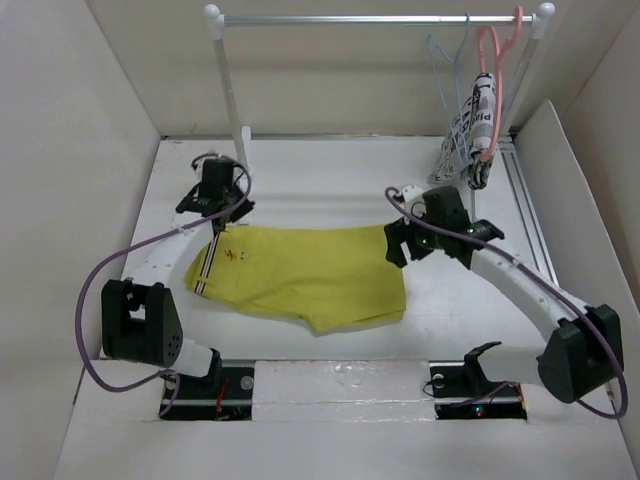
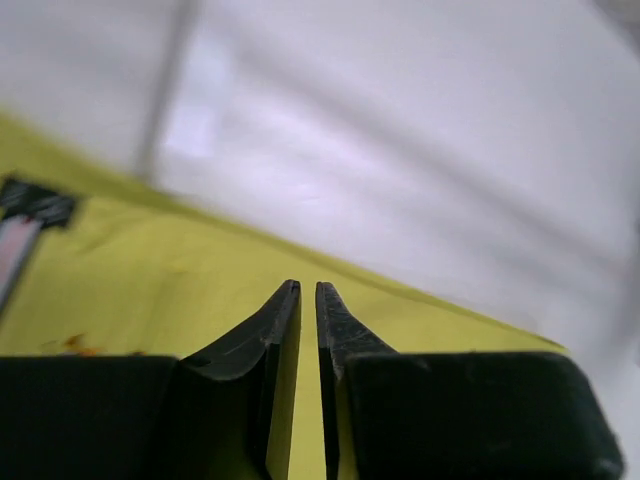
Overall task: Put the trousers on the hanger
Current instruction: Fold the trousers at the center of the board, then pick up the hanger from the clothesline.
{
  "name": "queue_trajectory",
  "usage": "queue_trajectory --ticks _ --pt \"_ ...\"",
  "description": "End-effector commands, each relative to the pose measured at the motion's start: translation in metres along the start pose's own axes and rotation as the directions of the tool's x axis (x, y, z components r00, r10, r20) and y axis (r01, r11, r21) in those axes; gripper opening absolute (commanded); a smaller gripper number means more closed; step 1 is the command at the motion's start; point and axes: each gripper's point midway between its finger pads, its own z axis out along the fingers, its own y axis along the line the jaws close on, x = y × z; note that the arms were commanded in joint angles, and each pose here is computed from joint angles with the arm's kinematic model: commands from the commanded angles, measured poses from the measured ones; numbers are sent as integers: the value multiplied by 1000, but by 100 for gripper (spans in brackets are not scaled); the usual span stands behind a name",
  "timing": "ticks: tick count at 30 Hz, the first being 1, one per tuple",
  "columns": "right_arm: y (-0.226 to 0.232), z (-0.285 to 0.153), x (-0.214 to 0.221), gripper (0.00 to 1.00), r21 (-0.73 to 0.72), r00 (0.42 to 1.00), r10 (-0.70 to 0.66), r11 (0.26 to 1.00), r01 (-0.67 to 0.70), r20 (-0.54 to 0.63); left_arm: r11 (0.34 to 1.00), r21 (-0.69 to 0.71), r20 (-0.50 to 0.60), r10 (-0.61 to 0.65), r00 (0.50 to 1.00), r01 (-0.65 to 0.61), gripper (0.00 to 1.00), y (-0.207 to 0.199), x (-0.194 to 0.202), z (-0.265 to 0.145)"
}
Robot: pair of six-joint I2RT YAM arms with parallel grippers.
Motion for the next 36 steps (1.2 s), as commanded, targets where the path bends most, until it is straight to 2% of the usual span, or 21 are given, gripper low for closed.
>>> queue_trajectory --ticks 1,2,3,4,5,7,8,9,10,12,15,18,19,22,27,32,33,34,36 --pt "2 -56 -58 82 28 990 -81 997 78 120 960 233 90 137 986 -155 8 -97 -14 -46" --pt "1 -68 -70 82 34 985 -85 996 81 148 949 255 73 174 982 -187 7 -112 -2 -44" --pt "6 -80 -80 78 27 980 -95 995 92 173 912 327 76 235 969 -247 5 -143 16 -57" --pt "10 -91 -94 59 23 971 -107 994 104 212 897 347 76 265 961 -275 1 -156 29 -60" --pt "13 -116 -124 47 34 946 -132 991 128 296 887 354 51 297 953 -295 0 -164 46 -55" --pt "14 -141 -150 8 43 919 -149 989 143 365 851 421 -4 348 937 -315 0 -184 82 -62" --pt "16 -171 -177 4 71 880 -181 983 167 440 841 439 -24 364 931 -317 0 -187 95 -60" --pt "15 -182 -186 0 86 866 -193 981 173 462 831 454 -26 374 927 -322 0 -190 107 -59" --pt "4 -197 -197 0 124 850 -204 979 163 487 794 509 -42 409 912 -332 0 -199 127 -69" --pt "-11 -221 -220 0 199 813 -244 967 161 529 789 512 -58 427 902 -341 0 -200 143 -67" --pt "-60 -230 -235 0 291 814 -246 952 100 527 779 517 -81 456 886 -354 0 -201 159 -65" --pt "-107 -224 -240 30 356 827 -225 934 32 515 760 534 -80 482 872 -371 0 -202 169 -70" --pt "-116 -220 -241 50 361 833 -215 932 20 510 760 531 -75 482 873 -375 0 -201 168 -70" --pt "-134 -191 -244 66 325 861 -190 945 30 472 760 535 -81 481 873 -369 0 -198 170 -72" --pt "-151 -163 -256 66 324 863 -195 945 38 467 759 543 -108 488 866 -360 0 -190 178 -71" --pt "-160 -130 -259 64 246 861 -141 969 19 488 758 544 -117 493 862 -360 4 -187 180 -73" --pt "-167 -127 -257 60 264 865 -136 965 4 484 760 540 -120 494 861 -361 4 -185 181 -72" --pt "-165 -121 -257 51 261 866 -134 965 4 482 761 539 -120 494 861 -362 4 -185 180 -73" --pt "-164 -115 -254 28 242 865 -116 970 -6 489 764 536 -122 491 863 -358 4 -184 181 -73"
